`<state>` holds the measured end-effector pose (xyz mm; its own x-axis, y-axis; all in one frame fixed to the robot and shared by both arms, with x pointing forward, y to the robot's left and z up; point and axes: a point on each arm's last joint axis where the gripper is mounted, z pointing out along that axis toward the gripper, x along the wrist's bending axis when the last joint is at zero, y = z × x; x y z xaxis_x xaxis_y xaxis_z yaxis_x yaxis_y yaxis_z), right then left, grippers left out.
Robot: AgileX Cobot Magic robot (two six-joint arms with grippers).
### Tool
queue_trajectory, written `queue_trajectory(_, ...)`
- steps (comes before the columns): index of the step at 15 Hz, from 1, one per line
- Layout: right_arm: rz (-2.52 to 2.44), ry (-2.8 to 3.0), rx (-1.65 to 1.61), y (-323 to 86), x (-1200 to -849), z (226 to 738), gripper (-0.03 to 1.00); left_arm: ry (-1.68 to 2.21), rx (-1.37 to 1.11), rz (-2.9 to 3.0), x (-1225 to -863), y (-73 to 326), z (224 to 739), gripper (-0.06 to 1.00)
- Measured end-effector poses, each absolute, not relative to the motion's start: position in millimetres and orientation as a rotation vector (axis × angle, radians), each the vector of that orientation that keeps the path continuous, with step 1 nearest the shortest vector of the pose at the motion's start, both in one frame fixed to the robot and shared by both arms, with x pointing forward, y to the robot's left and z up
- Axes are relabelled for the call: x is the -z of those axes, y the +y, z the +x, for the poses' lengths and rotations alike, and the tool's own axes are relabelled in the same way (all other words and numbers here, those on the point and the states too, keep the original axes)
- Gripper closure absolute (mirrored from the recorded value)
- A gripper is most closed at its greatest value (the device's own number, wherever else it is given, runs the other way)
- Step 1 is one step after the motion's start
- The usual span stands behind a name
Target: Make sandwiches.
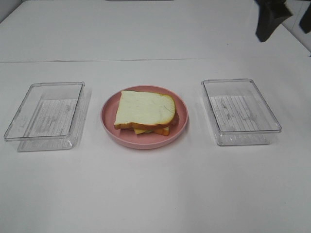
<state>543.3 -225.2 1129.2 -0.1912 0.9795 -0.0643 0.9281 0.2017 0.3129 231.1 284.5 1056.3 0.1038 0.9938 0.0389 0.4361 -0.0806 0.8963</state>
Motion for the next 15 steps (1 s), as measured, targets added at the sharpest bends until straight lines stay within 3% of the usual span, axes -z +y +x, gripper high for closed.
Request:
queue_trajectory(3, 1.788, 2.151, -0.387, -245.5, -1155.3, 473.4, 0.17, 1.431, -0.933, 1.627, -1056.3, 284.5, 231.1, -0.05)
queue_trajectory(4, 1.758, 2.101, -0.444, -260.9, -1160.3, 420.4, 0.17, 1.431, -0.933, 1.627, -1056.3, 284.5, 231.1, -0.05)
queue_trajectory(7, 1.725, 2.050, -0.519, -277.6, -1149.4, 358.6, 0.17, 1.431, -0.933, 1.627, -1056.3, 284.5, 231.1, -0.05)
queue_trajectory(12, 1.676, 1.910, -0.712, -298.4, -1081.1, 279.6, 0.17, 1.431, -0.933, 1.627, -1056.3, 284.5, 231.1, -0.05)
queue_trajectory(15, 1.641, 1.874, -0.787, -301.0, -1045.5, 265.1, 0.16, 1.431, -0.933, 1.627, -1056.3, 284.5, 231.1, -0.05)
